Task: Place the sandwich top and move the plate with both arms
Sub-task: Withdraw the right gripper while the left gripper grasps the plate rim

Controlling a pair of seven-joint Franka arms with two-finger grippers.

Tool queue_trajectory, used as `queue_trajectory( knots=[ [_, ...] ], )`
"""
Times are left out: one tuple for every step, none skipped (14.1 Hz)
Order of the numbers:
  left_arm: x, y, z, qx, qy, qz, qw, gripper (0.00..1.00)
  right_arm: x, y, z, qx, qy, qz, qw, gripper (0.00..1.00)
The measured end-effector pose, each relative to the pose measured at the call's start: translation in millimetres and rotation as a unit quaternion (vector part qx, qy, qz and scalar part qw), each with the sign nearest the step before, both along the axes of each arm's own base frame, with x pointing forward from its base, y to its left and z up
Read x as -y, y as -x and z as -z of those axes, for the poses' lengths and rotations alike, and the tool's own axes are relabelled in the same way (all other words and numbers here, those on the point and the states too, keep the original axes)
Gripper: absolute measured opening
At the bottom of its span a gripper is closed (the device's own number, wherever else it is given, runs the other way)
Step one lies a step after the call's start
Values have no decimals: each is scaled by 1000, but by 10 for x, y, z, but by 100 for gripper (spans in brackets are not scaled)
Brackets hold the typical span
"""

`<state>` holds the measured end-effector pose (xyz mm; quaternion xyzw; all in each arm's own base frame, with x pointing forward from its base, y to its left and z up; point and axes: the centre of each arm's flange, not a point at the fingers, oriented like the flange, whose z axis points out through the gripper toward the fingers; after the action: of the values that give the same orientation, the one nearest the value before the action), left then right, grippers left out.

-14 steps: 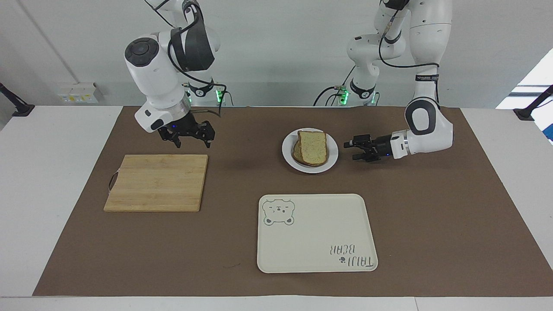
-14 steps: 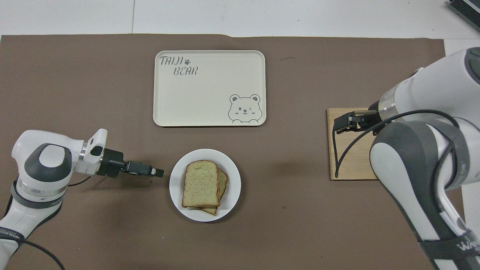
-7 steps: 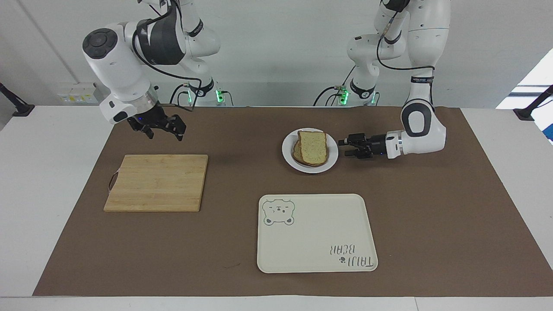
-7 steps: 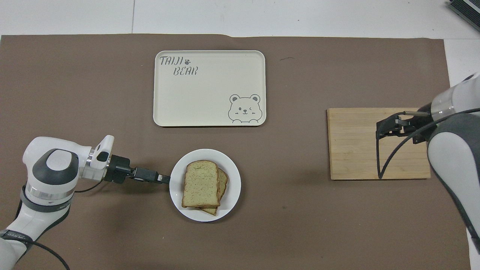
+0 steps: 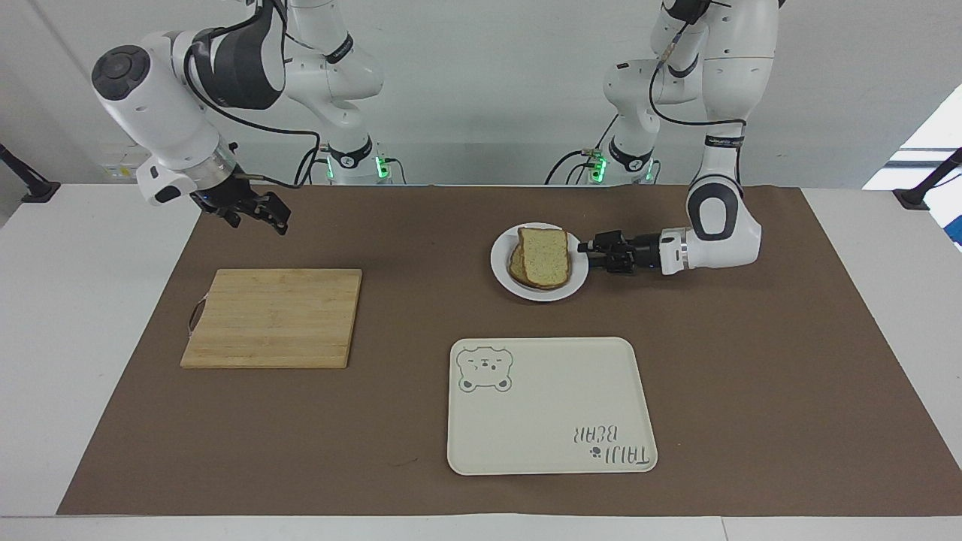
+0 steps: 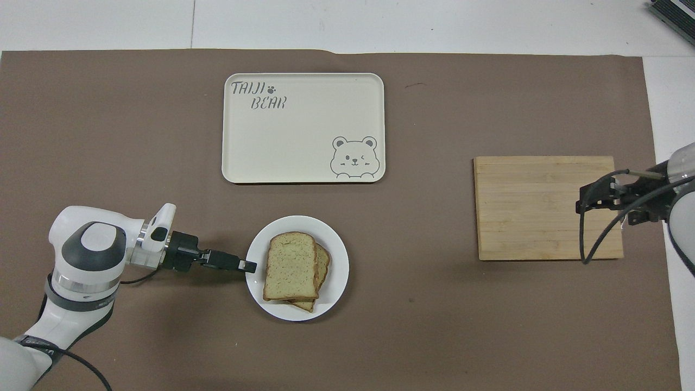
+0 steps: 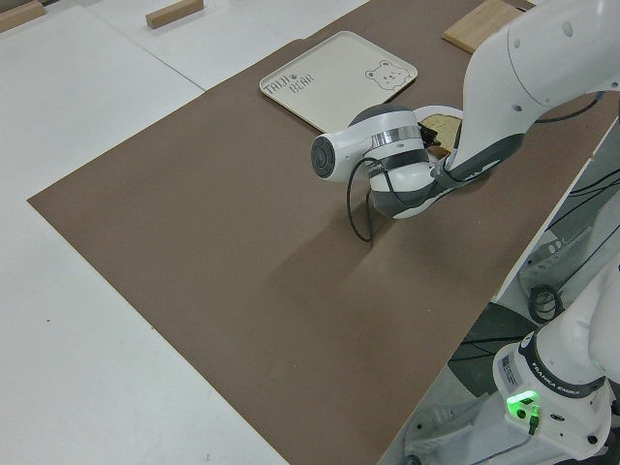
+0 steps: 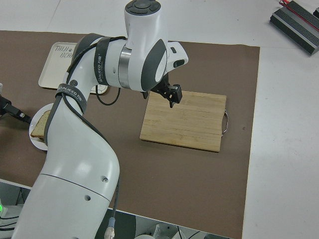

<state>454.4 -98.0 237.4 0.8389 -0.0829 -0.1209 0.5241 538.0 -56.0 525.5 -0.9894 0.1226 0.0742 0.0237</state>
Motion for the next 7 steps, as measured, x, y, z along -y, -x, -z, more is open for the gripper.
queue_trajectory(
  knots=[
    [12,11,22,2,4,0,1000,62,70,-6,-13,6,1,6,1000,100],
    [18,22,45,3,7,1,1000,62,98,-22,-49,14,2,5,1000,100],
    [22,27,61,3,8,1,1000,52,100,-38,-117,22,5,-1,1000,100],
    [24,29,71,3,8,1,1000,40,104,-49,-205,31,10,-6,999,100],
    [22,31,81,3,9,1,1000,24,113,-51,-327,42,15,-9,999,100],
    [22,31,85,3,9,1,1000,18,121,-43,-452,54,17,-11,998,100],
    [21,31,89,3,8,1,1000,18,120,-25,-583,62,18,-12,998,100]
  ],
)
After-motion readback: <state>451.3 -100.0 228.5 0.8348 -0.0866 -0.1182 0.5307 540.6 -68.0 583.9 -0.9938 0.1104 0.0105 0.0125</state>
